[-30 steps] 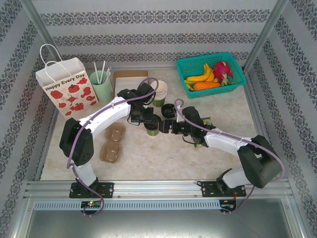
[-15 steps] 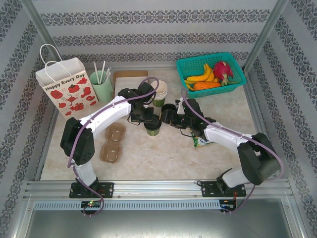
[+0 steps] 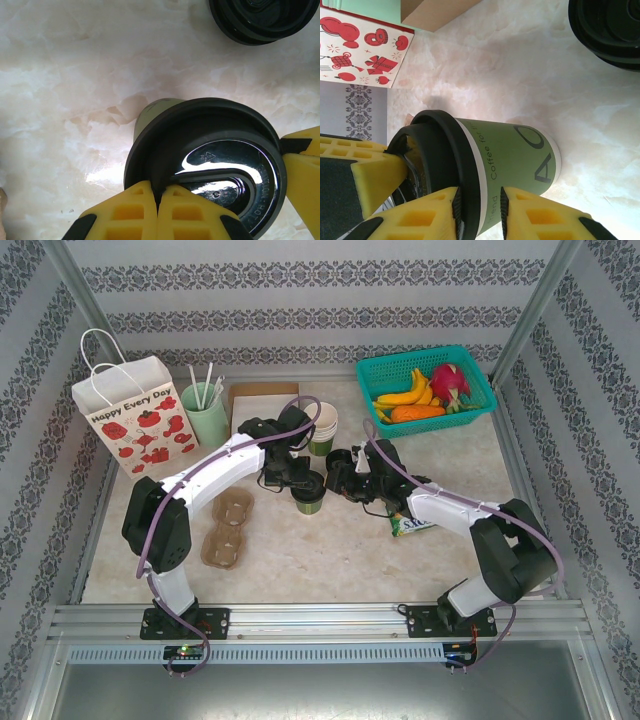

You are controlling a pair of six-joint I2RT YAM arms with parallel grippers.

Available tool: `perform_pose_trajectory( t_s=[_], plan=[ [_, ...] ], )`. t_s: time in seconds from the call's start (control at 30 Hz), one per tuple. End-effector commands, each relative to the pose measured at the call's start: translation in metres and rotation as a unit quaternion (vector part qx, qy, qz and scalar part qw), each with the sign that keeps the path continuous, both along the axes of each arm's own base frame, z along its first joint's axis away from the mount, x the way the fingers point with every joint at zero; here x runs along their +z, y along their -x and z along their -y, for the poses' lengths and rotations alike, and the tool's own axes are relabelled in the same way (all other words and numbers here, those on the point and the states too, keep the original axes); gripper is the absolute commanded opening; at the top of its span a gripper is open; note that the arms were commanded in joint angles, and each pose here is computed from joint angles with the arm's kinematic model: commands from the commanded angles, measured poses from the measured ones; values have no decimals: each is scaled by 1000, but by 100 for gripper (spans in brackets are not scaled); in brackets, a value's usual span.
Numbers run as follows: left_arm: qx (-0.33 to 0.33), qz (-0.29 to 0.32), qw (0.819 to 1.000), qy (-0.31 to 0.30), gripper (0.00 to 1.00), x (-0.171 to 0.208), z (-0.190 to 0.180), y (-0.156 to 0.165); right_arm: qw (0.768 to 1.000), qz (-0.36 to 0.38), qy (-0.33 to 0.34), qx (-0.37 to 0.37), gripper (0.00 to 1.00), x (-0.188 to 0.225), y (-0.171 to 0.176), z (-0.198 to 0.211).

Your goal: Pack the takeout coffee

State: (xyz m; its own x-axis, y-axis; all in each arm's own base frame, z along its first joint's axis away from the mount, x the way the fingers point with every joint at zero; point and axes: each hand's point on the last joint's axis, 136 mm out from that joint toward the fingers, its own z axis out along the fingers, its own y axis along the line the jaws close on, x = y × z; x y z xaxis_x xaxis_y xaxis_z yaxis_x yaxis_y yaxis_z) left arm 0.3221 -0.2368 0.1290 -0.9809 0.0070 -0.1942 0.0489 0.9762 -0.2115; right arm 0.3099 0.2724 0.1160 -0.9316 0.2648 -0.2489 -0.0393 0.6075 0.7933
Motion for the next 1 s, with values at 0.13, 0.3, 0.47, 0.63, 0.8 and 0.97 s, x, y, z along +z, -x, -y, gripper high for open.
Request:
perform_pose_trajectory(
  t_s=[0.13, 0.3, 0.47, 0.63, 0.8, 0.97],
  plan=[
    [-4, -127, 991, -33, 0, -67, -10, 47, 995, -76, 58, -5, 25, -42, 10, 10],
    [-1, -106, 993, -53, 0, -59, -14, 38, 996, -74, 56, -11, 30, -40, 8, 10],
    [5, -83, 995, -47, 0, -44, -13, 31, 999, -24, 38, -12, 38, -4, -3, 6],
    [10, -79, 996, -44, 0, -43, -11, 27, 999, 14, 27, -25, 49, 18, -7, 8],
    [19, -78, 996, -41, 0, -45, -9, 26, 1000, 10, 18, 3, 61, 19, -3, -4],
    [18, -78, 996, -44, 0, -46, -10, 26, 999, -18, 19, 23, 70, 7, -2, -22]
  ],
)
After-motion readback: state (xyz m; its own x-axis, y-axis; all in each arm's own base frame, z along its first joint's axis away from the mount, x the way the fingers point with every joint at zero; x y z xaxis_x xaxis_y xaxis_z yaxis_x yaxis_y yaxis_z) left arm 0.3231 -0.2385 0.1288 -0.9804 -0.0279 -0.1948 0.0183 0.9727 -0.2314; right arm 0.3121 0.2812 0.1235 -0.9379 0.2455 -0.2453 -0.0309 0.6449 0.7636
